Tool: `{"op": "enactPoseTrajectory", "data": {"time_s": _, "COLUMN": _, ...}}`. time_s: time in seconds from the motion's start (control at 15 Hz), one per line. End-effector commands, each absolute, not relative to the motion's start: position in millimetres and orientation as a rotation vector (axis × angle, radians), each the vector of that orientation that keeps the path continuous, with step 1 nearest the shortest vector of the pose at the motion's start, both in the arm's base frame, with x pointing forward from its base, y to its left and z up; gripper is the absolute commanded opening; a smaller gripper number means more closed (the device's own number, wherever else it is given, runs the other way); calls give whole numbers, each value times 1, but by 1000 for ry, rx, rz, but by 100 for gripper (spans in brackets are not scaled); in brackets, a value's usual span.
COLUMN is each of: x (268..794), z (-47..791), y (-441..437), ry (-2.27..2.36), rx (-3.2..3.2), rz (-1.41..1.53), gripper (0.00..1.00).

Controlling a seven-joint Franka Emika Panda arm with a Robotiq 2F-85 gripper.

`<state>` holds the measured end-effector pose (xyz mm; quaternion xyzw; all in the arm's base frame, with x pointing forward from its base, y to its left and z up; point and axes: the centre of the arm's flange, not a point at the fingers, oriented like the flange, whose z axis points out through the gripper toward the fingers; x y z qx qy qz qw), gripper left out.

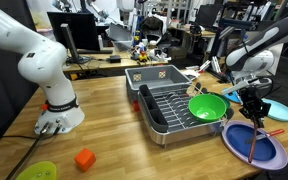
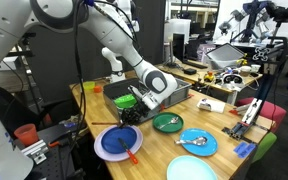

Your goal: Pick up the brown spoon and place it on the blue plate.

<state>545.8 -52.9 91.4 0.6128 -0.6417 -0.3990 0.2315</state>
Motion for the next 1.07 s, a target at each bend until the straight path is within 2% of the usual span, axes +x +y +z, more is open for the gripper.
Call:
{"op": "enactPoseTrajectory", "data": {"time_s": 0.0, "x": 567, "z": 73, "y": -56, "ry": -1735, "rx": 1630, "rz": -1200, "gripper": 3}}
{"op": "enactPoseTrajectory", "data": {"time_s": 0.8, "x": 572, "z": 29, "y": -55, "ry": -1739, "rx": 1528, "rz": -1260, "gripper": 4}}
{"op": "enactPoseTrajectory", "data": {"time_s": 1.0, "x": 572, "z": 26, "y": -58, "ry": -1748, "rx": 1515, "rz": -1271, "gripper": 40}}
